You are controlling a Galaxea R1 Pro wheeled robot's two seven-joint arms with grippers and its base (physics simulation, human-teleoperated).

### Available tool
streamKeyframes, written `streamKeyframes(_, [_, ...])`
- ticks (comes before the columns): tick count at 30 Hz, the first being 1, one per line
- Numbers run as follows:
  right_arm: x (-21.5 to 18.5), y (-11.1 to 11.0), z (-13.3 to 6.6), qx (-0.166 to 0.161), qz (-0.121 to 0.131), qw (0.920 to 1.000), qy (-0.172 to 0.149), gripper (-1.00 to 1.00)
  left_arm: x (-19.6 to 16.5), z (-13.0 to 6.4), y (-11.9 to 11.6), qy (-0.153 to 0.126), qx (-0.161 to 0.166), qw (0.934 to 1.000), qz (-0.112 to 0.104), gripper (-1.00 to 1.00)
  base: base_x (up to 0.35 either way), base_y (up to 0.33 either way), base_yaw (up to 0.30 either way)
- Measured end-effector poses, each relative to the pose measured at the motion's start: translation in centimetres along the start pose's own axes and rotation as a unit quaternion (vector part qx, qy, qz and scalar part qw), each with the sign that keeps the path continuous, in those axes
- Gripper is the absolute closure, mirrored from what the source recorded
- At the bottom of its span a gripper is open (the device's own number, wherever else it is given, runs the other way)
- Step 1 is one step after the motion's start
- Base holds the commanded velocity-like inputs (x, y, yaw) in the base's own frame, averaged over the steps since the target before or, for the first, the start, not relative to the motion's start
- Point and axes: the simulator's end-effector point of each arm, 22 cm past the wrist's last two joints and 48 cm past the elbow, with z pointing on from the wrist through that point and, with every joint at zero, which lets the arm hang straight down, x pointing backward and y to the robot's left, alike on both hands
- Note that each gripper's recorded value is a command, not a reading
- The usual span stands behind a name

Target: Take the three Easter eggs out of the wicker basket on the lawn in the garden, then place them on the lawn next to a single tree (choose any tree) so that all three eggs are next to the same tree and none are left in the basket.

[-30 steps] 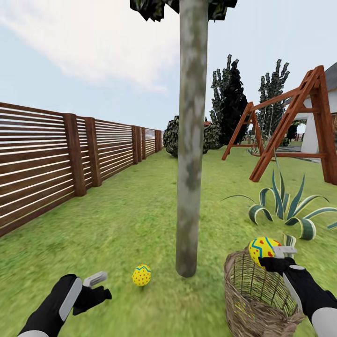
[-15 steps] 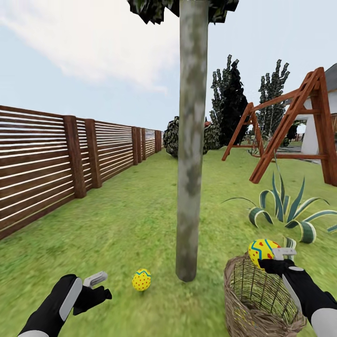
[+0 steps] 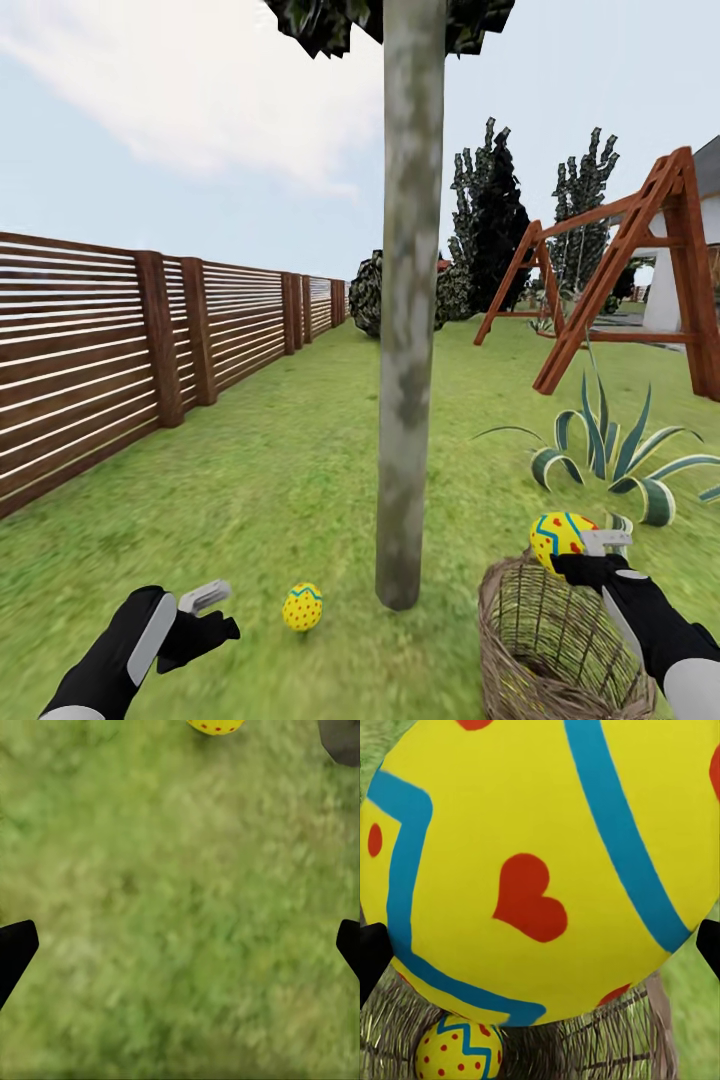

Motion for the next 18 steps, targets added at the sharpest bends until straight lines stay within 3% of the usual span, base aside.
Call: streamKeyframes(18, [-0.62,-0.14,-0.38,0.000,0.001,1.0000,-0.006,1.00,-0.42,-0.53,-0.05,-0.007,0.001,1.0000,0.000,-1.00,0.000,0.000,-0.254])
